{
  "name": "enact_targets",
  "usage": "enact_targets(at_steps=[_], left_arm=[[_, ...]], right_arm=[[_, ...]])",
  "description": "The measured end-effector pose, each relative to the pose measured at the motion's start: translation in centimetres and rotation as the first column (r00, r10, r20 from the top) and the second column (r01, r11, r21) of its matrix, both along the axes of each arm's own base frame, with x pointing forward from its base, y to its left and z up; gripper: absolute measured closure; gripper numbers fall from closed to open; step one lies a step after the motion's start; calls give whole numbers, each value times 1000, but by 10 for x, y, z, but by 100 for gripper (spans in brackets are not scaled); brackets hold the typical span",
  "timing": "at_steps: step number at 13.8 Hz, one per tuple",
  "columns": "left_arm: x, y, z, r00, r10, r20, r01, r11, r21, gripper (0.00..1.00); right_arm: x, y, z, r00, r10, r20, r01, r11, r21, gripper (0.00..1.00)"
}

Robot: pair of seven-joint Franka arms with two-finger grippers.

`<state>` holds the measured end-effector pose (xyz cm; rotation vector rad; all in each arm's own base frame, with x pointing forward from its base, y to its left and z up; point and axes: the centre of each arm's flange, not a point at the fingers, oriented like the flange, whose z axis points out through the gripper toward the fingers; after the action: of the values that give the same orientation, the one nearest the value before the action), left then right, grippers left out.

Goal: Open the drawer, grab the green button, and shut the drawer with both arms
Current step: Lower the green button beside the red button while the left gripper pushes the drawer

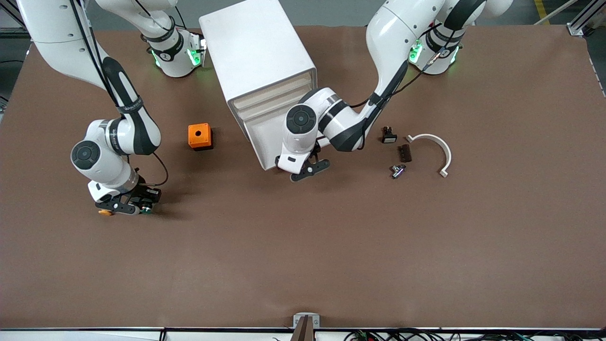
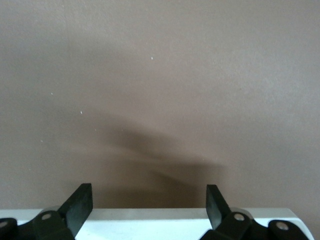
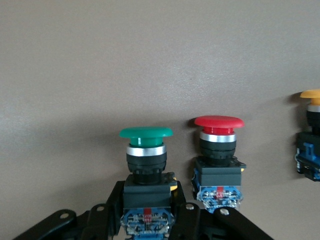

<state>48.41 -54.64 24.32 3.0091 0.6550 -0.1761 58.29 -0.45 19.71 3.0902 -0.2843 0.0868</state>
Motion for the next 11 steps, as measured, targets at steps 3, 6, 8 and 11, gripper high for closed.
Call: enact_targets(at_steps=[3,6,8,11], left_arm=[[-7,-6,0,1000,-12,-1,12,1000,0,0],[-17,-13,-1,1000,-25,-14,25,1000,-8,0],[-27,-20,-3,999,-27,-39,26,999,-20,0],[-44,-30,-6,996,-16,-88,12,999,-46,0]], right_arm=[[0,6,-2,1000,-8,0,8,1000,4,59],[-1,18,-4,1000,-24,-2,24,1000,9,59],[-1,25,-5,1000,-23,-2,24,1000,10,59],[-1,29,-5,1000,-17,5,17,1000,10,59]])
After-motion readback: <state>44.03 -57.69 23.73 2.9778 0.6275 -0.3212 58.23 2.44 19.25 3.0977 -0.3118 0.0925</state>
